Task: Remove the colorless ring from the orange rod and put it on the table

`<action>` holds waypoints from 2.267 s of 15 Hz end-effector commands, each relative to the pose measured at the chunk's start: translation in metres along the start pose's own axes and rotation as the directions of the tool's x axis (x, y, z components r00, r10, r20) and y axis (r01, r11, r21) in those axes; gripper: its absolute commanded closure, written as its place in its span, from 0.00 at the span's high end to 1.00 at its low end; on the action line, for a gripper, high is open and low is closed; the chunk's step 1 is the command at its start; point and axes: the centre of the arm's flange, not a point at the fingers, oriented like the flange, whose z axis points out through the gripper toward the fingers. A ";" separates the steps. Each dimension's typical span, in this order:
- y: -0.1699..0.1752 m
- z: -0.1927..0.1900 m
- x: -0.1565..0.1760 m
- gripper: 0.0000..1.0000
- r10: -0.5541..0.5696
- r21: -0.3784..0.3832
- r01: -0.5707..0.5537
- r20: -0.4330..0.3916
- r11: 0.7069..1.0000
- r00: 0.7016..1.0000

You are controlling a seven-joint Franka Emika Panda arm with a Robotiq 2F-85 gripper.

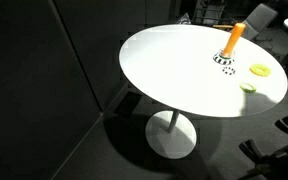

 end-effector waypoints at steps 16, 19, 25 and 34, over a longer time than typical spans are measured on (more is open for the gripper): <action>0.021 0.025 0.055 1.00 0.101 -0.139 -0.124 -0.159 0.982 0.982; 0.032 0.041 0.076 1.00 0.134 -0.215 -0.172 -0.177 0.962 0.975; 0.073 0.084 0.113 1.00 0.211 -0.356 -0.262 -0.175 0.897 0.962; 0.132 0.135 0.147 1.00 0.320 -0.427 -0.336 -0.111 0.839 0.941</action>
